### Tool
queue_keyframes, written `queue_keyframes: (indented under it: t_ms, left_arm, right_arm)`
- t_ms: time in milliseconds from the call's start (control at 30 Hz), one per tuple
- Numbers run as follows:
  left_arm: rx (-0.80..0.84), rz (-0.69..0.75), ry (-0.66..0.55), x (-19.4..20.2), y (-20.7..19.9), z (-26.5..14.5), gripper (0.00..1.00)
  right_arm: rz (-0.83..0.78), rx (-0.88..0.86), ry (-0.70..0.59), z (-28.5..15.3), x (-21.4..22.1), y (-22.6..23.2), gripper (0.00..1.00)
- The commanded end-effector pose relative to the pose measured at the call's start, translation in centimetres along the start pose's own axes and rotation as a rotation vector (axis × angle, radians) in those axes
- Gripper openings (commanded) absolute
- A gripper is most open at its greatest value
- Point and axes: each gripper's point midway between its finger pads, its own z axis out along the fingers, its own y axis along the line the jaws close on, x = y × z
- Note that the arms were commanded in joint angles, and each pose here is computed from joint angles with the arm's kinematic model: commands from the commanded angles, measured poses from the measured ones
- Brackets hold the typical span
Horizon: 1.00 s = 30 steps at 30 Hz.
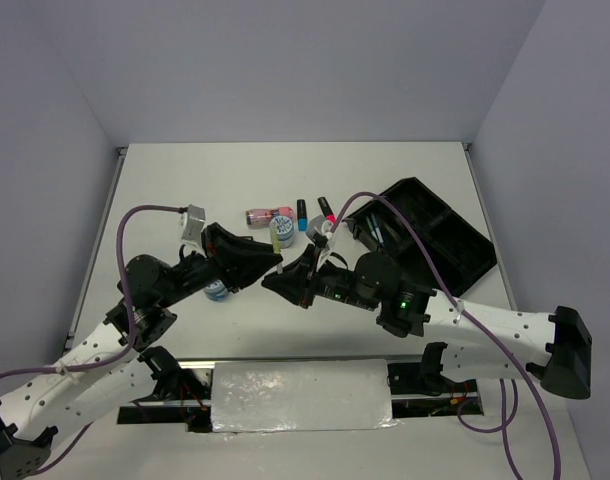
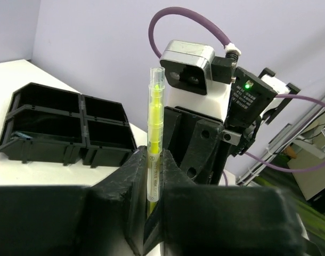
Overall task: Sort the stationery into containers
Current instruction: Close the pen cap on the pen.
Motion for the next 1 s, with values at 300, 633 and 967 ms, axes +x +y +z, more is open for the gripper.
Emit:
queue_keyframes:
  t_ms: [300, 633, 967]
  left_arm:
    - [-0.17, 0.092, -0.103, -6.7, 0.3, 0.9, 0.89]
    - [-0.169, 0.117, -0.086, -7.1, 0.2, 1.3, 0.77]
    - [-0.139, 0.089, -0.039, -5.1, 0.5, 1.5, 0.39]
  right_arm:
    - [-0.012, -0.05, -0.025, 0.4, -0.5, 1.0, 0.0]
    - [-0.02, -0.033, -0.02, 0.3, -1.1, 0.9, 0.0]
    - [-0.03, -0.035, -0.026, 0.8, -1.9, 1.1, 0.0]
